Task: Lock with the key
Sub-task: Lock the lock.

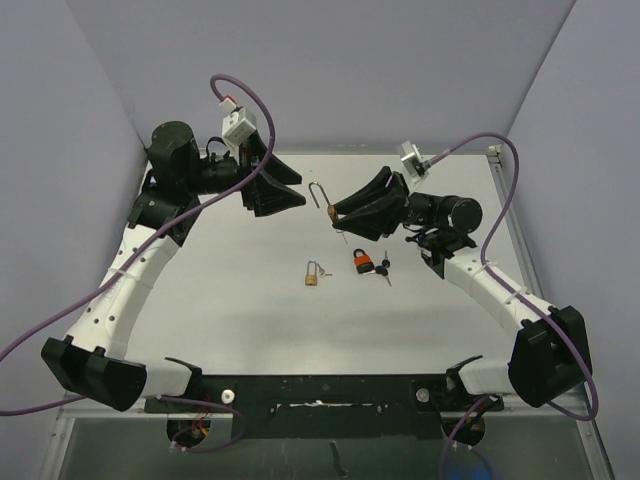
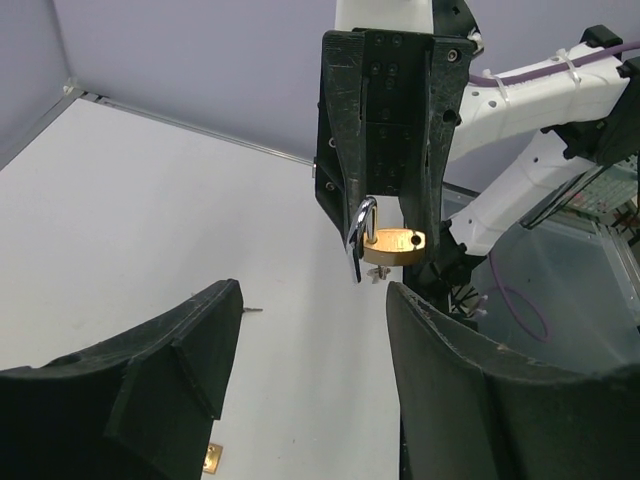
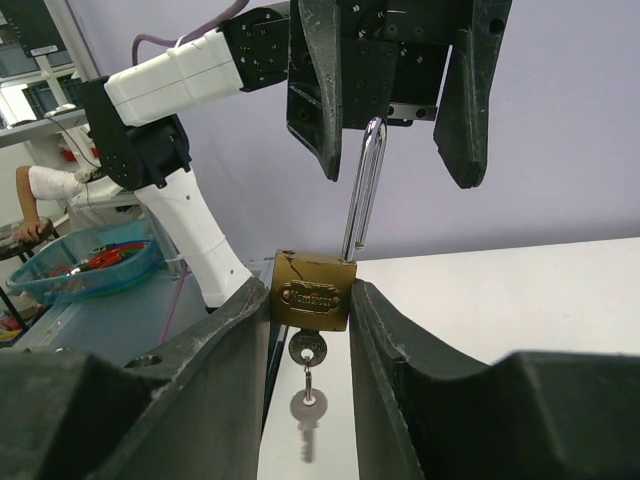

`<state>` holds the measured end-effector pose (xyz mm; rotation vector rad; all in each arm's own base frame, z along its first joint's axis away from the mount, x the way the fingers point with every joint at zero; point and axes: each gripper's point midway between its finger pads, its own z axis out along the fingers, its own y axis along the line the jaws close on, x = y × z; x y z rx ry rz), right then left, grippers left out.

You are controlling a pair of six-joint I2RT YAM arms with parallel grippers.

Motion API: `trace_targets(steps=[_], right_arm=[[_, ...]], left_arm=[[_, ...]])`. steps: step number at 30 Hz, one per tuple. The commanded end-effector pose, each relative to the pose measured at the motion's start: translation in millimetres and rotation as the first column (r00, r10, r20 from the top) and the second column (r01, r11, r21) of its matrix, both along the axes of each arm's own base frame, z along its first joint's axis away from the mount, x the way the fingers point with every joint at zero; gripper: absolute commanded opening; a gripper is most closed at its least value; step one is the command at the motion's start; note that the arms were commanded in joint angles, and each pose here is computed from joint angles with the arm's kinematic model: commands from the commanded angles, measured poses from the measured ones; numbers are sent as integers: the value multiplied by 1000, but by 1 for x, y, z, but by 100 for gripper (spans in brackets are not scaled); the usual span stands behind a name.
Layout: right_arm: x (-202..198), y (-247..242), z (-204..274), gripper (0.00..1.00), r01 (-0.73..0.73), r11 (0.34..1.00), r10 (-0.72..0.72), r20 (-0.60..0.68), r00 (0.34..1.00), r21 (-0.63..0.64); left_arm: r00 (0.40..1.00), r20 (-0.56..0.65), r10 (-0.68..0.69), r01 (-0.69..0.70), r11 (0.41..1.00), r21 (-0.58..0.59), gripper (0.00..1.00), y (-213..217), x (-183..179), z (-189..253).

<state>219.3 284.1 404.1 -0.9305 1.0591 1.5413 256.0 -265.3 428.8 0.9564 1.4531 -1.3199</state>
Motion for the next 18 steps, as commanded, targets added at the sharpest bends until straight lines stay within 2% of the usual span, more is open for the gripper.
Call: trace_targets(steps=[1, 12, 18], right_arm=[[-6, -5, 17, 0, 7, 999, -10, 72, 997, 39], [-2, -7, 15, 0, 74, 997, -75, 69, 995, 10], [-1, -7, 15, 0, 90, 996, -91, 64, 994, 11]], left_arm=[[997, 72, 24, -21, 999, -50, 56, -4, 4, 27], [996, 76, -48, 53, 996, -65, 47, -23, -8, 36], [994, 70, -79, 83, 995, -60, 29, -27, -13, 33]])
